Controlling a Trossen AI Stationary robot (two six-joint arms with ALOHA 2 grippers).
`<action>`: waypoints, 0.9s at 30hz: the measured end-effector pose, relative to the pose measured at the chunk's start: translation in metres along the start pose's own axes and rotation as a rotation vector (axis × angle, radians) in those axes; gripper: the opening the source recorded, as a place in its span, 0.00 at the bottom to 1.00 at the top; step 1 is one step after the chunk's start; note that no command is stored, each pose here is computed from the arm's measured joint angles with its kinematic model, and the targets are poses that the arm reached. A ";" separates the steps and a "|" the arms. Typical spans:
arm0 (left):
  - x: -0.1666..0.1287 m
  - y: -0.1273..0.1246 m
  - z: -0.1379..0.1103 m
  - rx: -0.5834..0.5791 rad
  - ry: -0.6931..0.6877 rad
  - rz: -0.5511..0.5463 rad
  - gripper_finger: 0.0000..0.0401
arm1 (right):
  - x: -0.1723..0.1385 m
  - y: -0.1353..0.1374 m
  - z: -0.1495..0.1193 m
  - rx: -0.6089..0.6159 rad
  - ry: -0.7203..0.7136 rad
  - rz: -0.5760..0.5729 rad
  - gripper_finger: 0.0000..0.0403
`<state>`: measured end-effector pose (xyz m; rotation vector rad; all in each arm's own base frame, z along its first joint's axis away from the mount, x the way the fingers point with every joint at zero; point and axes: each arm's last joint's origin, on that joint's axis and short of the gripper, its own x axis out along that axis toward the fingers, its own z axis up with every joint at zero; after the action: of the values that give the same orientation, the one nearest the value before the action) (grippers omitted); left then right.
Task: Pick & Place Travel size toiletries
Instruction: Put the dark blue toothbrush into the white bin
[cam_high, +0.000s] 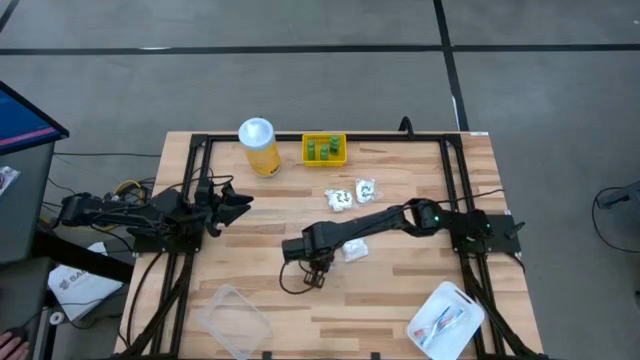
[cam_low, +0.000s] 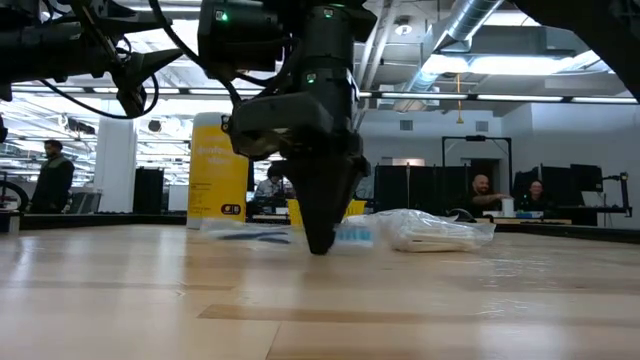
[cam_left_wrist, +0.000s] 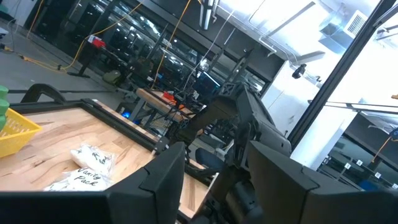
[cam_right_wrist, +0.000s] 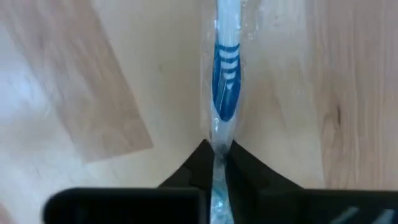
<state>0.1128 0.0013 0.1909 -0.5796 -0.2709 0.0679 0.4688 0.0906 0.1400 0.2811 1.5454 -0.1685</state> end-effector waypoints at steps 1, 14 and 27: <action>0.000 0.000 0.000 0.000 0.000 0.000 0.43 | -0.001 0.001 -0.001 -0.010 0.004 0.003 0.04; 0.000 0.000 0.000 0.000 0.000 -0.001 0.43 | -0.142 0.017 -0.064 -0.199 -0.130 0.055 0.01; 0.000 0.000 0.000 0.000 0.000 0.000 0.43 | -0.247 0.080 -0.251 -0.435 -0.325 -0.007 0.02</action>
<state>0.1128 0.0012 0.1908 -0.5798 -0.2708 0.0673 0.2444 0.2208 0.3917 -0.0938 1.2219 0.1138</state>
